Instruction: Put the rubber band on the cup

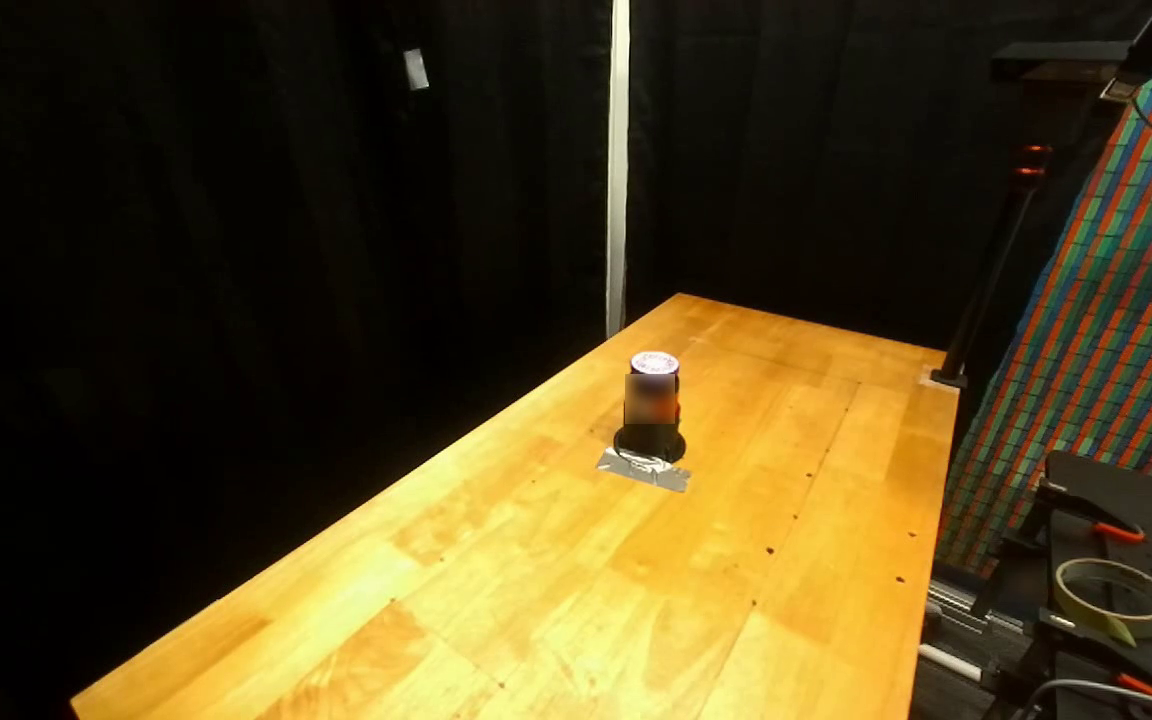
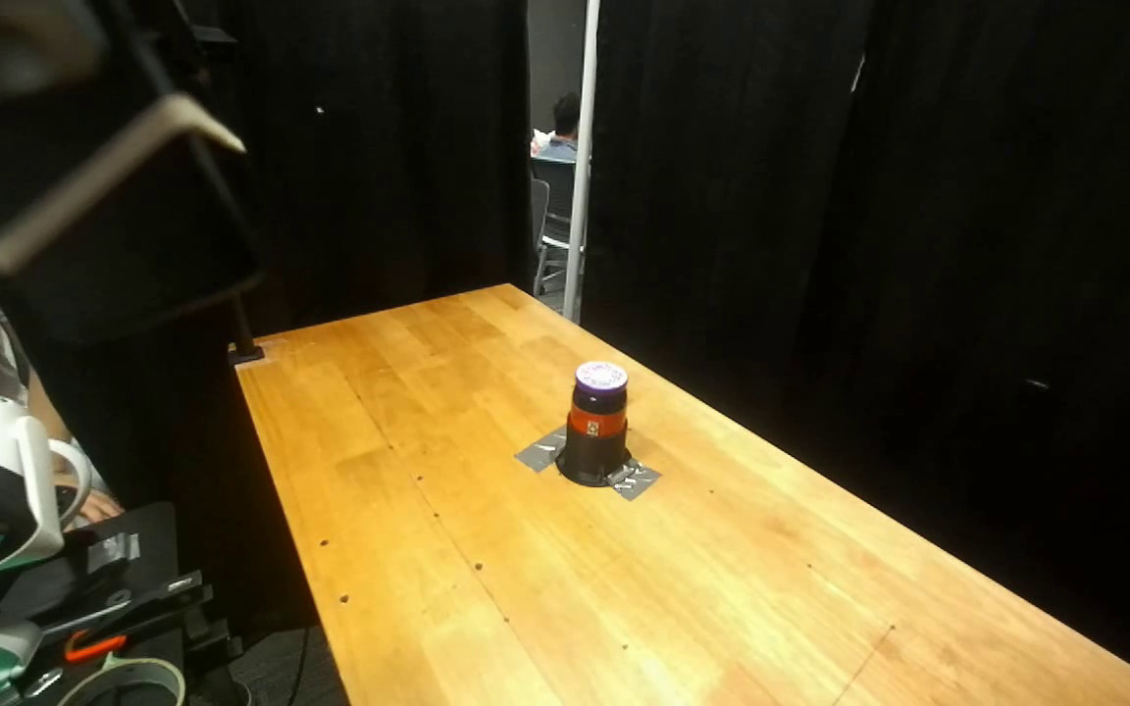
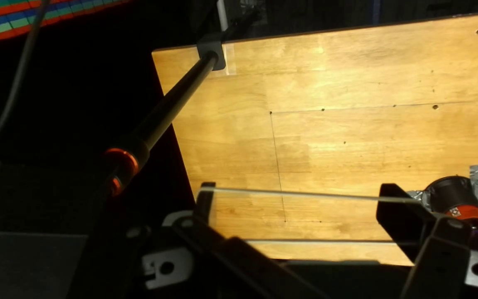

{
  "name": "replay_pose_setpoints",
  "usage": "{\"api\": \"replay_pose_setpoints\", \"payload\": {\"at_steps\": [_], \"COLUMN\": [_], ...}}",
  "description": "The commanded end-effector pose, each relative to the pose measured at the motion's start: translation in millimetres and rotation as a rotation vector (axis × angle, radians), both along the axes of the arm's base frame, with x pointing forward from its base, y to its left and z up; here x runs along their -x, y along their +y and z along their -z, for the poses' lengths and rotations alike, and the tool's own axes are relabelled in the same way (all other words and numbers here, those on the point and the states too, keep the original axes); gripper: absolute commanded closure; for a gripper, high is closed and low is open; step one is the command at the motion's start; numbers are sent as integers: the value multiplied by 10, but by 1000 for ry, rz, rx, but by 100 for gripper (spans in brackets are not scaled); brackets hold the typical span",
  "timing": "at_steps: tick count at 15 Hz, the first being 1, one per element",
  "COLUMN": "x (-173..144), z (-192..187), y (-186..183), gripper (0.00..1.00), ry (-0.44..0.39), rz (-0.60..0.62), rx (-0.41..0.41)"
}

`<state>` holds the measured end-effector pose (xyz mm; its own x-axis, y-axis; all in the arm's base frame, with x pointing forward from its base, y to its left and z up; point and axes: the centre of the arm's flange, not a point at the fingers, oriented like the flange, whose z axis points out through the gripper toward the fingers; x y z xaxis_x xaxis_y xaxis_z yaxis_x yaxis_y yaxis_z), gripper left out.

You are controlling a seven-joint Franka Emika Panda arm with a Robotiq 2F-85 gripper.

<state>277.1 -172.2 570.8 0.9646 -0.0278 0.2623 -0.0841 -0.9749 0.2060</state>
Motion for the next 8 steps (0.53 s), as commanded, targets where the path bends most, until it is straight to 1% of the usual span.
{"api": "replay_pose_setpoints", "payload": {"at_steps": [1, 4, 5, 8], "x": [-482, -985, -1148, -1660], "z": [-28, 82, 175, 449], "y": [550, 1190, 1418, 1990], "gripper": [0, 0, 0, 0], "ry": [18, 39, 42, 39], "rz": [-38, -108, -136, -186], "rx": [68, 125, 140, 147]}}
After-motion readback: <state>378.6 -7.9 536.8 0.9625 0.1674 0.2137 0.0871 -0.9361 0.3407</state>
